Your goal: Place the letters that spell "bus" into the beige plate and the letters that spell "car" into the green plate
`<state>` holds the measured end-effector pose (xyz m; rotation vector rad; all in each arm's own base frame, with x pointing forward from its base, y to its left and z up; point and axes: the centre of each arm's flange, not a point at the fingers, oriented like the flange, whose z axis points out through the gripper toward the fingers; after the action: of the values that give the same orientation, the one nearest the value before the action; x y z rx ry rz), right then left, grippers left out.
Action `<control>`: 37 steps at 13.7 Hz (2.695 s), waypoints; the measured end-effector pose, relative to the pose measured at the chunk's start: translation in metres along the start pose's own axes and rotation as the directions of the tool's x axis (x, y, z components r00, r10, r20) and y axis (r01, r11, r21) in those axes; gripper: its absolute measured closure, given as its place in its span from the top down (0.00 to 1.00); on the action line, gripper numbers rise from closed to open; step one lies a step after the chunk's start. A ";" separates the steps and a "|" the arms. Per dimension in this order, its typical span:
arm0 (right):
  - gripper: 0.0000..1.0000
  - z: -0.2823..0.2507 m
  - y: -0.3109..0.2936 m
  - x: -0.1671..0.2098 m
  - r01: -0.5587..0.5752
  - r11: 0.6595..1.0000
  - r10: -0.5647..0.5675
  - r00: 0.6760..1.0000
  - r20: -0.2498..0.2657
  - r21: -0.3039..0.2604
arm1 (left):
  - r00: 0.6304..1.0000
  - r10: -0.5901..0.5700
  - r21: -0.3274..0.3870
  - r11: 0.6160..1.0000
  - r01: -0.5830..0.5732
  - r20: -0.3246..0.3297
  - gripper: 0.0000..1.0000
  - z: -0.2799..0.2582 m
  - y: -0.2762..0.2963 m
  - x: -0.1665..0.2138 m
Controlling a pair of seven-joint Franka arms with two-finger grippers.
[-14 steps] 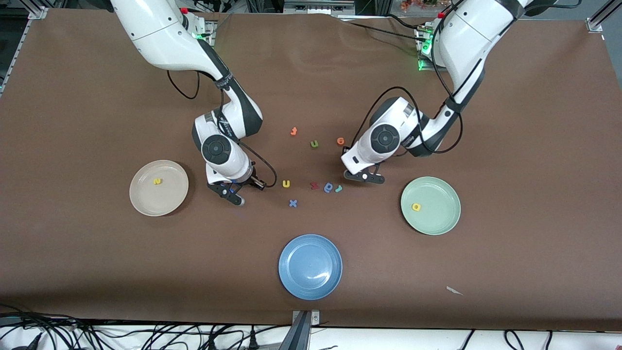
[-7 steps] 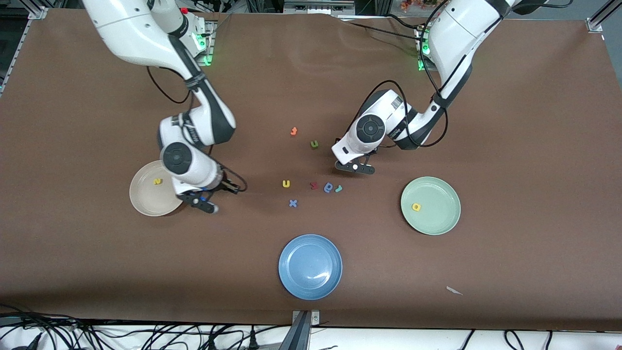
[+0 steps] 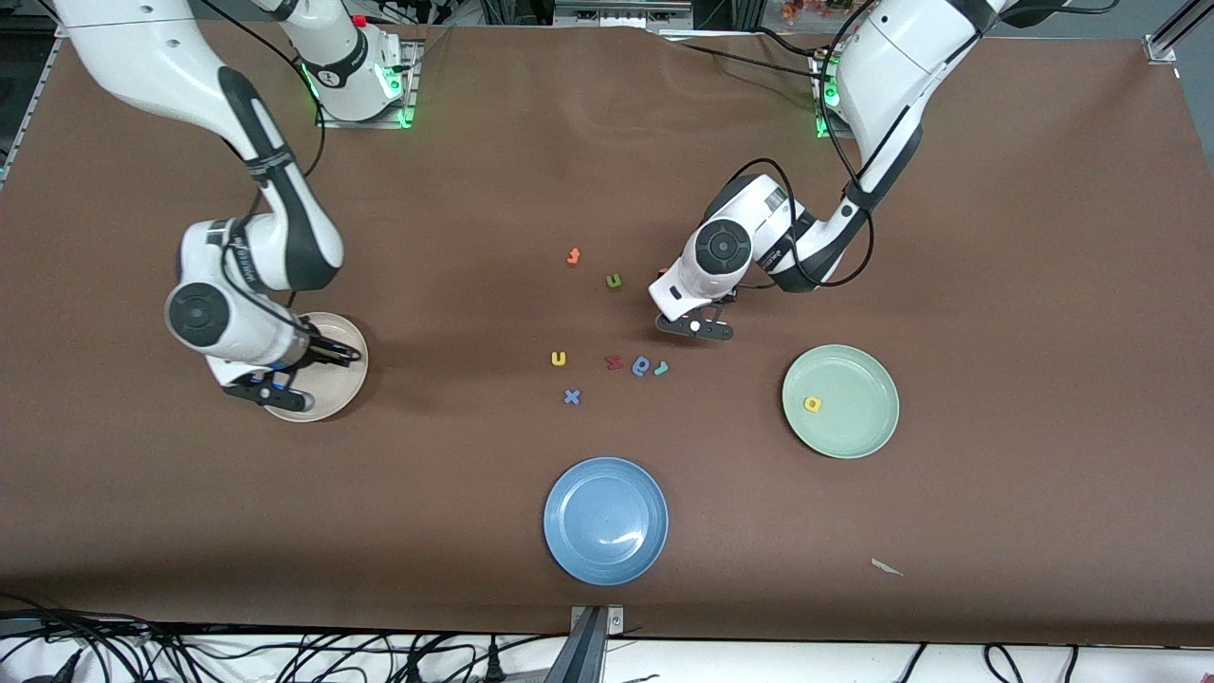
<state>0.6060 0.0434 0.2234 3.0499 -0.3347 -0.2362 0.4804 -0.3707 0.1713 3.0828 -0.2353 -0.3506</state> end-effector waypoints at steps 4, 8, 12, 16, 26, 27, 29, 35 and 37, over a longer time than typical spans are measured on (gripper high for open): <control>0.52 0.005 0.024 0.001 0.036 0.999 -0.036 0.999 0.012 0.006 | 1.000 0.002 0.000 1.000 -0.002 -0.001 0.27 0.000 0.001 -0.001; 0.93 -0.013 -0.034 -0.014 0.064 0.998 -0.063 0.998 -0.019 0.022 | 1.000 0.002 0.001 1.000 -0.002 -0.006 0.27 -0.004 0.001 0.000; 1.00 -0.030 -0.121 -0.041 -0.001 0.996 0.004 1.000 -0.031 0.087 | 1.000 0.031 0.044 0.999 -0.030 -0.008 0.27 -0.048 -0.012 0.004; 1.00 -0.029 -0.220 -0.074 0.115 0.988 -0.103 0.989 -0.107 0.108 | 0.989 0.144 0.051 0.989 -0.141 -0.041 0.27 -0.087 -0.078 0.033; 1.00 0.017 -0.352 -0.115 0.070 0.987 -0.049 0.988 -0.148 0.142 | 0.936 0.328 0.139 0.940 -0.310 -0.128 0.28 -0.078 -0.273 0.109; 1.00 0.022 -0.358 -0.117 0.074 0.987 -0.053 0.988 -0.148 0.140 | 0.938 0.319 0.128 0.944 -0.303 -0.138 0.34 -0.069 -0.281 0.115; 1.00 0.030 -0.367 -0.122 0.085 0.988 -0.065 0.986 -0.152 0.132 | 0.939 0.307 0.120 0.949 -0.291 -0.152 0.52 -0.068 -0.288 0.122; 0.84 0.044 -0.368 -0.123 0.098 0.990 -0.082 0.984 -0.155 0.100 | 0.927 0.323 0.110 0.946 -0.306 -0.193 1.00 -0.112 -0.209 0.118; 0.67 0.039 -0.371 -0.122 0.100 0.989 -0.082 0.983 -0.161 0.105 | 0.913 0.354 0.114 0.935 -0.337 -0.202 1.00 -0.118 -0.144 0.108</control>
<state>0.5599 0.4295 0.1725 3.1730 -0.2055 0.0198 0.6319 -0.2439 0.2558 3.0312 -0.7877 0.0154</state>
